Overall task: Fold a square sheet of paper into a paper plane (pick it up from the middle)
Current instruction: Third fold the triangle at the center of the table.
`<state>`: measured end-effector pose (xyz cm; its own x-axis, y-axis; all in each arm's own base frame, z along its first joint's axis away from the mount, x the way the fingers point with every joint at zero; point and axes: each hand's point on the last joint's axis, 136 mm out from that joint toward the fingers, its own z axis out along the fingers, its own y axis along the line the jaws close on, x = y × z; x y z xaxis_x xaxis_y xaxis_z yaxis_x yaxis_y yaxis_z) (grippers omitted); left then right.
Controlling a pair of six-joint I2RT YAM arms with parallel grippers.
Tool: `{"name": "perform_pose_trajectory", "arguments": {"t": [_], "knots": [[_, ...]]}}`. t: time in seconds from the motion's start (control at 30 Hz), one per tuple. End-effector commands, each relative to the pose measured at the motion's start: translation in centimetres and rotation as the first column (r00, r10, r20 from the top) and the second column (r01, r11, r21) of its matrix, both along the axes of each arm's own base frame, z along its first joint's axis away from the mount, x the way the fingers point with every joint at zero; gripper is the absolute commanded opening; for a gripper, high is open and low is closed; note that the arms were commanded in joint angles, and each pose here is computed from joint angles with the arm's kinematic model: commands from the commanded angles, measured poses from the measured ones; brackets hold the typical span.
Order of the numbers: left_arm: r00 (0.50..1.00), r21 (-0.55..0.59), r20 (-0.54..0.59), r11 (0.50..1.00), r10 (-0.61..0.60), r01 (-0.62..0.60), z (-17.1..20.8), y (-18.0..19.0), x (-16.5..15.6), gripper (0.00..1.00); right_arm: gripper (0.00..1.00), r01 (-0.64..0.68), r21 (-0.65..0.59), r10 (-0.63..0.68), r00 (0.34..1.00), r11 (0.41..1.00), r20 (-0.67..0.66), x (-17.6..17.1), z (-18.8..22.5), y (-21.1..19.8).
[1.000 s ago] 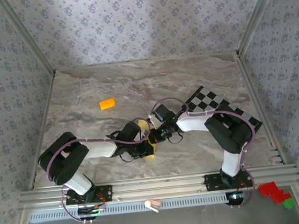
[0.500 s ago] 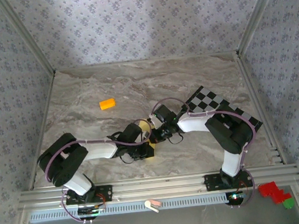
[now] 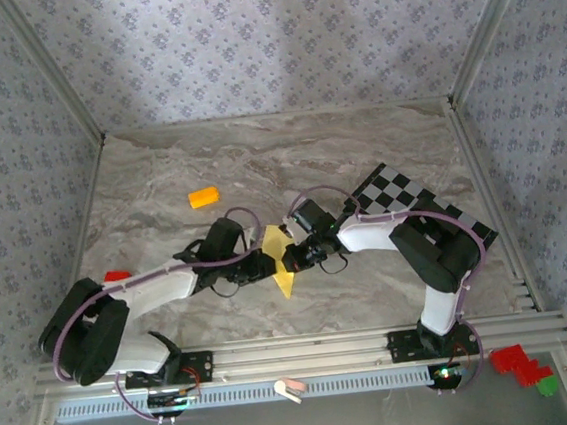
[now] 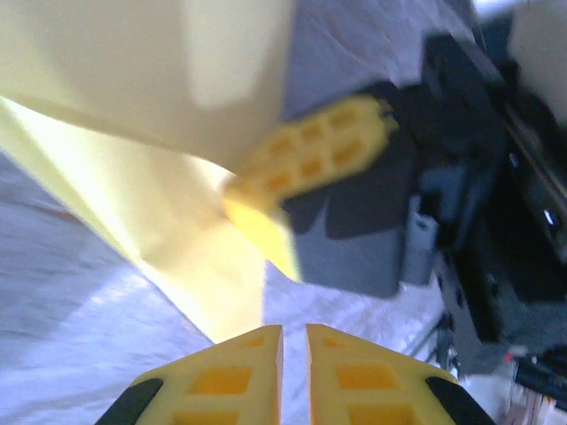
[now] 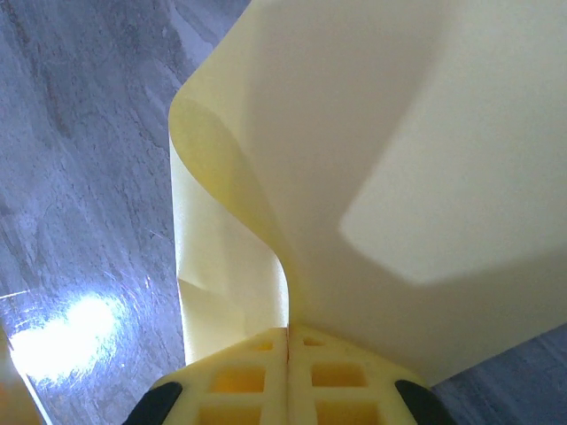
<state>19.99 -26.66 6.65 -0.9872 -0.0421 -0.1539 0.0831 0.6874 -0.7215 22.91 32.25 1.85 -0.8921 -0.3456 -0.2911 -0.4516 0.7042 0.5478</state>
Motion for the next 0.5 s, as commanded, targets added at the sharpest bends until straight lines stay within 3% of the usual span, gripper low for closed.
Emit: {"name": "perform_pose_trajectory", "arguments": {"t": [0.0, 0.47], "knots": [[1.000, 0.023, -0.013, 1.000, -0.001, 0.001, -0.1, 0.9, 0.9, 0.14, 0.01, 0.021, -0.199, -0.037, 0.996, 0.980, -0.080, -2.2, -4.5, -3.8], [0.999, 0.013, -0.034, 1.000, -0.023, 0.024, -1.6, -1.0, 3.4, 0.14, 0.01, 0.022, -0.201, -0.039, 0.996, 0.979, -0.083, -2.0, -4.6, -3.7]]}}
